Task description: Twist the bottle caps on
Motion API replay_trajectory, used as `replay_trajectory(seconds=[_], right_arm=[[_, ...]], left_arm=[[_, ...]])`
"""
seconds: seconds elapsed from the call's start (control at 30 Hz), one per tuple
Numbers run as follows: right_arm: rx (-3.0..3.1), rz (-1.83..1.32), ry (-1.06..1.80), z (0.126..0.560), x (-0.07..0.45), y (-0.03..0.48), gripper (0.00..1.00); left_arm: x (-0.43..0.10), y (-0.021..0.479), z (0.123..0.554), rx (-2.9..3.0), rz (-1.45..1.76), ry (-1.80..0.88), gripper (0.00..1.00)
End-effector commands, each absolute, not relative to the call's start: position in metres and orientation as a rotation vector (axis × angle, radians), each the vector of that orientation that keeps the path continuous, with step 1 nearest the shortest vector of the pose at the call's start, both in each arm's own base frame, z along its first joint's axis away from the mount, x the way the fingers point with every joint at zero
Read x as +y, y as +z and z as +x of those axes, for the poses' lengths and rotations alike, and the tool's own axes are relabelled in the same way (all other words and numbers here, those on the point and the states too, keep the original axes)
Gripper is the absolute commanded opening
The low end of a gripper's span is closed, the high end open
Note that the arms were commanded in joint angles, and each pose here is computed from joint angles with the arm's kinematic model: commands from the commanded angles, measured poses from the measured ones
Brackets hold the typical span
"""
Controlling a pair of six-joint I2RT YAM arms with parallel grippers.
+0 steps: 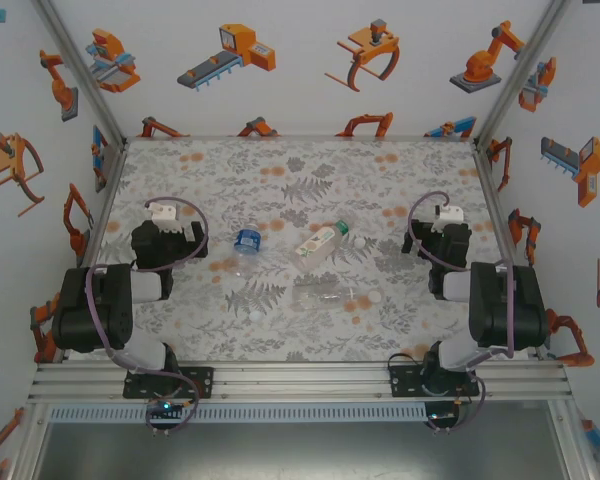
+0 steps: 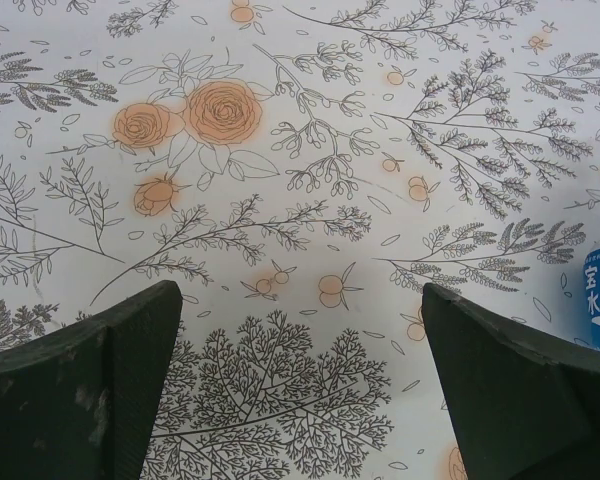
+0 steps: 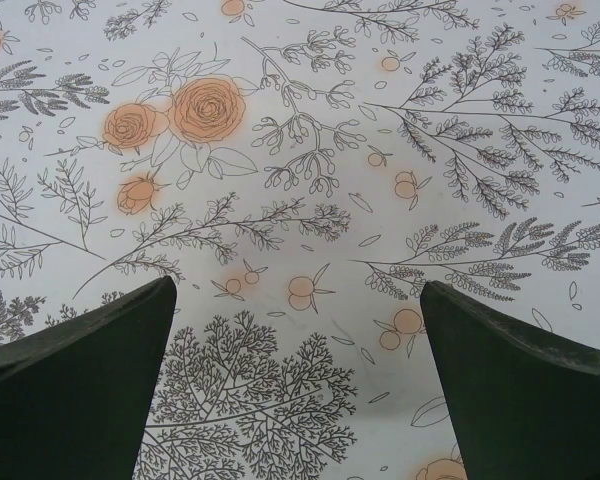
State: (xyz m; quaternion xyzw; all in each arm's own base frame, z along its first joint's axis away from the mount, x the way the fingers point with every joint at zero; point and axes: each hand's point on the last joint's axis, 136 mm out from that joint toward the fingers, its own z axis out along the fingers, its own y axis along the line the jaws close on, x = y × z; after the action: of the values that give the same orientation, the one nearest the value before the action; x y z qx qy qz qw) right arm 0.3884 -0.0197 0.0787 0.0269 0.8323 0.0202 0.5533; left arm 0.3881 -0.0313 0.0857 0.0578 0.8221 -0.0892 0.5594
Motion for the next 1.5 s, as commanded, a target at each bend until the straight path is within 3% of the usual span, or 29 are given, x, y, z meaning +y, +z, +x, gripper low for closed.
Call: replay_trajectory(seconds=[0.0, 1.47], right_arm=[[1.941, 0.064, 0.037, 0.395, -0.02, 0.088, 0.99], [1.941, 0.064, 0.038, 0.395, -0.02, 0.088, 0.99]], left_arm=[[-0.029, 0.092, 0.39, 1.914, 0.139, -0.205, 0.97], [-0.004, 0.09, 0.398, 1.949, -0.016, -0.066, 0.97]])
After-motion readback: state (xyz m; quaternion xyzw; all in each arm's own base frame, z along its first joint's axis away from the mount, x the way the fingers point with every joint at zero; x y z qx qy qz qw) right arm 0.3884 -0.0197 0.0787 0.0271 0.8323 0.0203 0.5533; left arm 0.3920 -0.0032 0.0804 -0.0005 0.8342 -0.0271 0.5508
